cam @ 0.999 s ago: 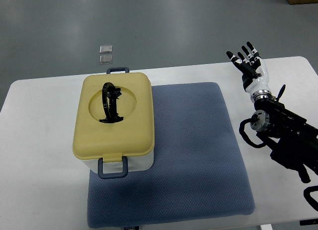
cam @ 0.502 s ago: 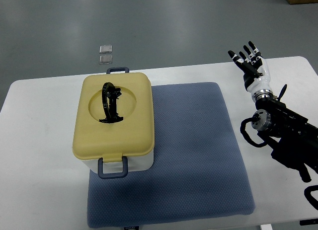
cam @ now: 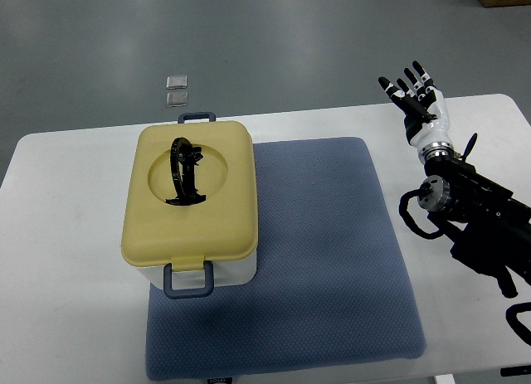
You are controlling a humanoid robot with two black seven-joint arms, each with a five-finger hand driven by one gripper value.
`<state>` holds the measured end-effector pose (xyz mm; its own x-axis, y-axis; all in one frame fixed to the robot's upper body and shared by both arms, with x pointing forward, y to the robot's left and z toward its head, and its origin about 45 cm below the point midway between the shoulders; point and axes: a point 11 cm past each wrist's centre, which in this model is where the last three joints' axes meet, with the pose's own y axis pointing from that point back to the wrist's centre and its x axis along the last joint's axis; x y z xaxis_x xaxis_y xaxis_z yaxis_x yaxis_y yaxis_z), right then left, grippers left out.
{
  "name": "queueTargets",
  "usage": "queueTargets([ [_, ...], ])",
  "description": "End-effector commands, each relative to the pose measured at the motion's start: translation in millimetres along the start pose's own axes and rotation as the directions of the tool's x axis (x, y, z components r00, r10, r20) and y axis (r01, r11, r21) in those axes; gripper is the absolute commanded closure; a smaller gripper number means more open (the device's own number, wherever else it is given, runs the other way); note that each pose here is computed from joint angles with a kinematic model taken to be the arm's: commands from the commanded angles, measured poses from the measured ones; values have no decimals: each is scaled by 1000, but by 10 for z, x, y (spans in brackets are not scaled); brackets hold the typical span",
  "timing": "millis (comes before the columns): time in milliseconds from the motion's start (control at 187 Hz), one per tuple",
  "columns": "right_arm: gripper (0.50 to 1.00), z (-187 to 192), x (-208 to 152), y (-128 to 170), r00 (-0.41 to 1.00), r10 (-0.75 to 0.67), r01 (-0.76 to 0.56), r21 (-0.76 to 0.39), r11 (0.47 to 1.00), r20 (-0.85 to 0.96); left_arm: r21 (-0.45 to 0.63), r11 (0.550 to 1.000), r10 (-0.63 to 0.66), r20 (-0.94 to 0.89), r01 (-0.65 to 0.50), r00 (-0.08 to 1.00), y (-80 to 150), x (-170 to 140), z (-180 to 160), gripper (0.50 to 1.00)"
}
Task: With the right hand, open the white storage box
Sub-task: 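Raise the right hand and swing it over the yellow lid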
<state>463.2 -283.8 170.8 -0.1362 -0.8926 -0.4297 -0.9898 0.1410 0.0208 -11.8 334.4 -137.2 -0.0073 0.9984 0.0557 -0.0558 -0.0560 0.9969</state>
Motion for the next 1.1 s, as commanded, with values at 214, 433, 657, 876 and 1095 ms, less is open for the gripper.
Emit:
queueTargets([
  [214, 574, -331, -137, -169, 994, -39, 45, 57, 997, -104, -4, 1000, -1, 3, 1, 1000, -1, -2, 26, 500],
  [433, 576, -749, -728, -343, 890, -224, 283, 96, 954, -398, -4, 1000, 1, 3, -1, 1000, -1, 4, 26, 500],
  [657, 579, -1233, -1221, -417, 623, -369, 555, 57, 830, -690, -6, 1000, 1, 4, -1, 1000, -1, 3, 35, 500],
  [876, 579, -1447, -1821, -166, 171, -449, 800, -143, 583, -877, -4, 1000, -1, 3, 1, 1000, -1, -2, 26, 500],
  [1095, 581, -1488, -2402, 251, -256, -350, 868, -374, 326, -901, -6, 1000, -1, 3, 1, 1000, -1, -2, 35, 500],
])
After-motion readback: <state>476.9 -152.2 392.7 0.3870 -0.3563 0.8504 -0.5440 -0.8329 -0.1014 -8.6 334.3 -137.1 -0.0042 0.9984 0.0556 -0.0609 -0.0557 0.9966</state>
